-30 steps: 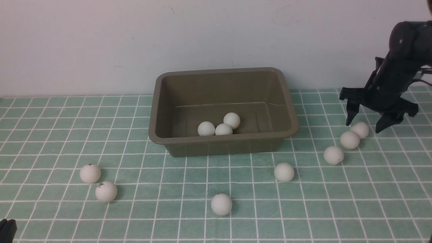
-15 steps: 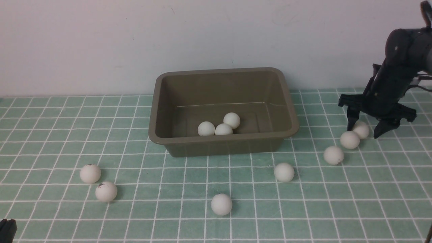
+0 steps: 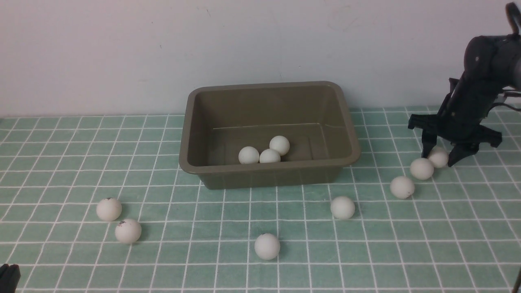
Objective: Put the table tennis balls in the box on the green coffee tablecloth.
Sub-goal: 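Reach for and grasp a ping pong ball on the table, then release the ping pong ball into the bin and lift the gripper away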
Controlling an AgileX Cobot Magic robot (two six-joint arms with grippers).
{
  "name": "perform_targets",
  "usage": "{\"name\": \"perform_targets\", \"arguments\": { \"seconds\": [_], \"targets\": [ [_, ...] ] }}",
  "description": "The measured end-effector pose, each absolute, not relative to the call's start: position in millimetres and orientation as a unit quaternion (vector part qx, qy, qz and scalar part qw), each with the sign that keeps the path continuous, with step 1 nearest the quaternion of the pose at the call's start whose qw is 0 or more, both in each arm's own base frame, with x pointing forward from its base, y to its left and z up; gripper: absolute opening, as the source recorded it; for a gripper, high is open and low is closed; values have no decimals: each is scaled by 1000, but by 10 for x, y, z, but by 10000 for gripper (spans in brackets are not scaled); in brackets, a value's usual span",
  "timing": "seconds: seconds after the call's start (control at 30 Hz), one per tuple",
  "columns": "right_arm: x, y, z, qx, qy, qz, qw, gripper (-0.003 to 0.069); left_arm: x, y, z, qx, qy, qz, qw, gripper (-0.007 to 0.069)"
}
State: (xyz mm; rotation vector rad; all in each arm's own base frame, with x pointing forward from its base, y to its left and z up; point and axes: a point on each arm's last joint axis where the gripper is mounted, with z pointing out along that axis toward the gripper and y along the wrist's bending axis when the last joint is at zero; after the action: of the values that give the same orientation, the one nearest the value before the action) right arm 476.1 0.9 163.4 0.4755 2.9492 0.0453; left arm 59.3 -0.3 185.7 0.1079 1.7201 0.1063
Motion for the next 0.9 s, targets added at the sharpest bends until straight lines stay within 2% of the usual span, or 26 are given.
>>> {"name": "perform_targets", "arguments": {
  "seconds": [0.23,0.37,0.43,0.53,0.63,0.77,0.9],
  "targets": [
    [4892,43,1940,138,982,39,121,365,593,-3,1857,47,757,47,650,-4],
    [4955,129,2120,124,978,79,145,365,593,-3,1857,47,757,47,650,-4],
    [4990,282,2258,93,974,128,163,365,593,-3,1857,47,757,47,650,-4],
    [4998,507,2364,58,968,173,174,365,593,-3,1857,47,757,47,650,-4],
    [4949,986,2473,-12,955,235,180,365,593,-3,1857,47,757,47,650,-4],
    [4823,1495,2495,-90,945,259,175,365,593,-3,1857,47,757,47,650,-4],
    [4708,1852,2488,-143,941,250,177,365,593,-3,1857,47,757,47,650,-4]
  ]
}}
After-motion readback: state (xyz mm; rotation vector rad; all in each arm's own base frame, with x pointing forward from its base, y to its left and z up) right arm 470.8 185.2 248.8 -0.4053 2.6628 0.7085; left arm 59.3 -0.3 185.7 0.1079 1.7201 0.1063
